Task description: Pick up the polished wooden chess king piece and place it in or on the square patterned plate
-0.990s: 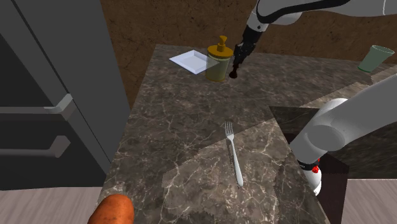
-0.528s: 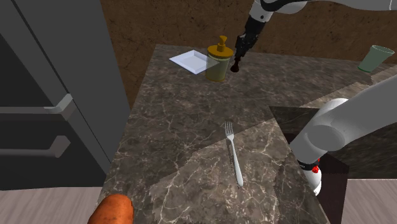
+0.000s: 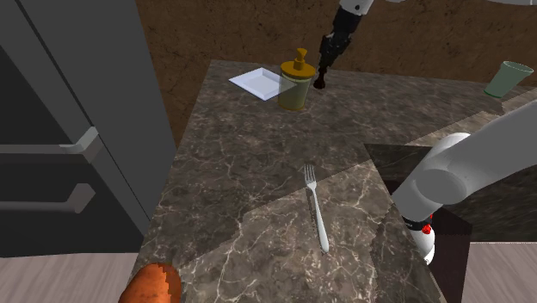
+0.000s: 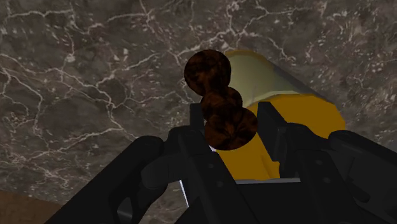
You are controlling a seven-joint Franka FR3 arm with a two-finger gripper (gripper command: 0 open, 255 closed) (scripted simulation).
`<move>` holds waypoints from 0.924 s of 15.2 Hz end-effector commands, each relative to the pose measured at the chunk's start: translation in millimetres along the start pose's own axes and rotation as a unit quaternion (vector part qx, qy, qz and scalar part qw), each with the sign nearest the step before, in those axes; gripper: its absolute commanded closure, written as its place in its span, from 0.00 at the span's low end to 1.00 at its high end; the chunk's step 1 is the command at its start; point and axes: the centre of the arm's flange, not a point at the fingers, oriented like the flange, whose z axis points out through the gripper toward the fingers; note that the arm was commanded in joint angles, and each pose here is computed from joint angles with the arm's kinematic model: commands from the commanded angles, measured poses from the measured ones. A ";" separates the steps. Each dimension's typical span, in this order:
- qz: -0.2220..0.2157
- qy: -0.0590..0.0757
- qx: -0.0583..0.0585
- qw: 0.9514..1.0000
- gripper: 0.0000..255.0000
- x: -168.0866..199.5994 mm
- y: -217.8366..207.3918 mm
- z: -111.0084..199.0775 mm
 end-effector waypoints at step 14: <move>0.000 0.000 0.000 1.000 1.00 181.3 -61.3 -4.2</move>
